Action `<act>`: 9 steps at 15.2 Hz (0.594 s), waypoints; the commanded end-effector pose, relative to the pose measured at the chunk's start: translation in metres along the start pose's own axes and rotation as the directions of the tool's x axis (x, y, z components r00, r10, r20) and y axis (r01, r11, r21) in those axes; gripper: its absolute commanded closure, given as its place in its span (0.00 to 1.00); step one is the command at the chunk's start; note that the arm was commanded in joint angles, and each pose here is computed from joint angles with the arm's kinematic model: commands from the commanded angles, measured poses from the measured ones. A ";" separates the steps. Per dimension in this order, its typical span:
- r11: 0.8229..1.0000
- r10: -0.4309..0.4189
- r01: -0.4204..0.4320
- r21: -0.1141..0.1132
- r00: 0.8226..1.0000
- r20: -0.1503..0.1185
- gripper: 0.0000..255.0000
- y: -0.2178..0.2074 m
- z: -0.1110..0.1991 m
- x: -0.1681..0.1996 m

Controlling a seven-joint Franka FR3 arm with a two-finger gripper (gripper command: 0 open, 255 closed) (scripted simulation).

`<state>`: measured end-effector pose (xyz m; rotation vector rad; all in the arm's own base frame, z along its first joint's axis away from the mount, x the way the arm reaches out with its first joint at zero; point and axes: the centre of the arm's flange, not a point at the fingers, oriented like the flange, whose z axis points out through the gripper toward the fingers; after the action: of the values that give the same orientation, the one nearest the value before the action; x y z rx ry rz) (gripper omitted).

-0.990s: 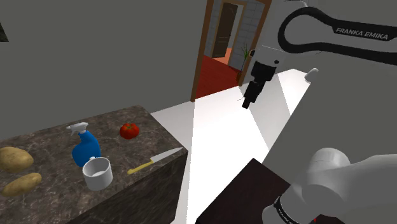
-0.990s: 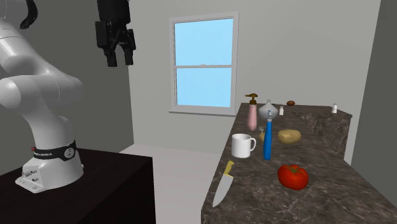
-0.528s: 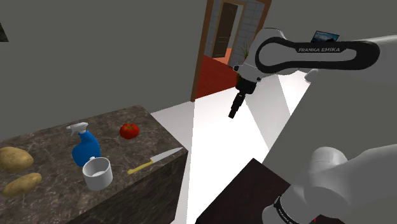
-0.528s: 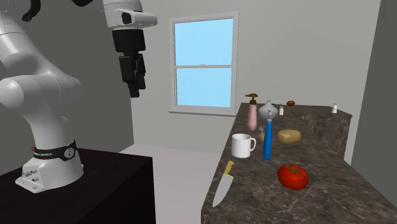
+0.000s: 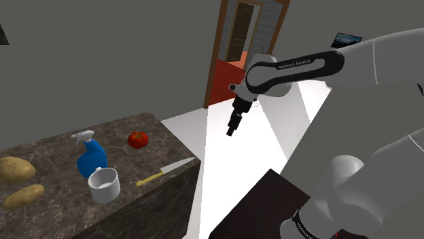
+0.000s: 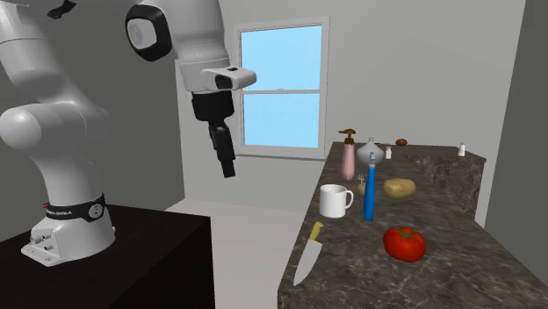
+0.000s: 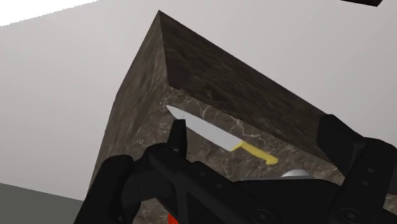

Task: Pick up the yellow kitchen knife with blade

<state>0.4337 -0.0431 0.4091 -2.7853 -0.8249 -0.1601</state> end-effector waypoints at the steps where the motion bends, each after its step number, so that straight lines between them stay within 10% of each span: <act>1: 0.998 -0.061 0.061 0.015 0.998 -0.015 0.00 0.007 0.024 0.011; 9: 0.954 -0.286 0.291 0.072 0.955 -0.080 0.00 0.031 0.111 0.065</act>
<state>0.5020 -0.0106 0.3188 -2.5819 -1.1493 -0.2496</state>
